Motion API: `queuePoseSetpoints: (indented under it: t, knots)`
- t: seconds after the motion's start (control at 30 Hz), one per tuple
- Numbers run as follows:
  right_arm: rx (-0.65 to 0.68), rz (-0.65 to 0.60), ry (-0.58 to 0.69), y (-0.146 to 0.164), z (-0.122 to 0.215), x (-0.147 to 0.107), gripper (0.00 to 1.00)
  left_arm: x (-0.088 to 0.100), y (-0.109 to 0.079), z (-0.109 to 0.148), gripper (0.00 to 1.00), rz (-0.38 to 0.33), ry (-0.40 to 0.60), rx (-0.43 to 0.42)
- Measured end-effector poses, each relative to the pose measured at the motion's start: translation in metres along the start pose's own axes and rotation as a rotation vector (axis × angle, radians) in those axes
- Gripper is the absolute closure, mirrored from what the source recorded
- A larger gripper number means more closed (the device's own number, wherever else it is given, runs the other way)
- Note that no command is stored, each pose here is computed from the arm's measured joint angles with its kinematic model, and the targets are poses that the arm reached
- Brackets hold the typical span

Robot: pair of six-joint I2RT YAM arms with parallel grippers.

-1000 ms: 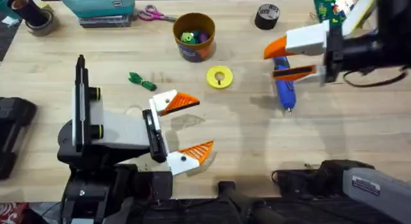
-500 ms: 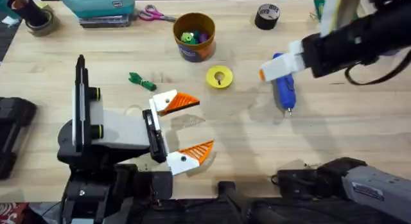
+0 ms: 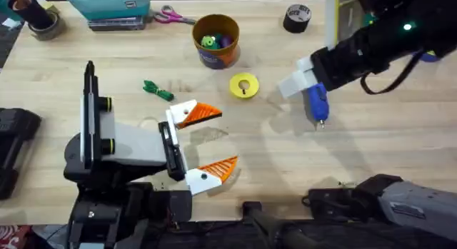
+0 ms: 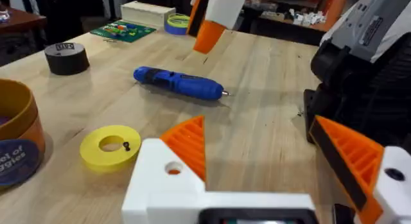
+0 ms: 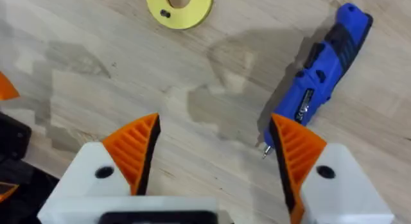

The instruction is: Pick up the gripper from the table and insert it into the empty holder that is missing its gripper. Then pick up a screw, insert it into the mounting hole, and use the screwdriver to tighten it. Finally, clean up the table by picking up the vegetable and placing it into the bucket.

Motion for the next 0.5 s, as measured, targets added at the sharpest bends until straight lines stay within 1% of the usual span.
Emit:
queuePoseSetpoints:
  t: [0.17,0.33,0.5]
  knots:
    - [-0.004,-0.003,0.001,-0.003,-0.011,0.009,0.003,0.000,0.000,0.000,0.015,0.000,0.000,0.000]
    - [-0.008,0.000,0.017,-0.003,-0.018,0.012,0.003,0.000,0.000,0.000,0.015,0.000,0.000,0.000]
    - [-0.008,0.043,0.034,0.007,-0.034,0.020,0.003,0.000,0.000,0.000,0.015,0.000,0.000,0.000]
Point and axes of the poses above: each hand's point on the last joint's axis, 136 mm out from that joint toward the fingers, its own z axis back along the fingers, its own y axis along the line the jaws close on, x = y × z, the point moved 4 cm from there along z, back along the fingers, and after that the axes turned 8 degrees about z, right-handed, at the moved point
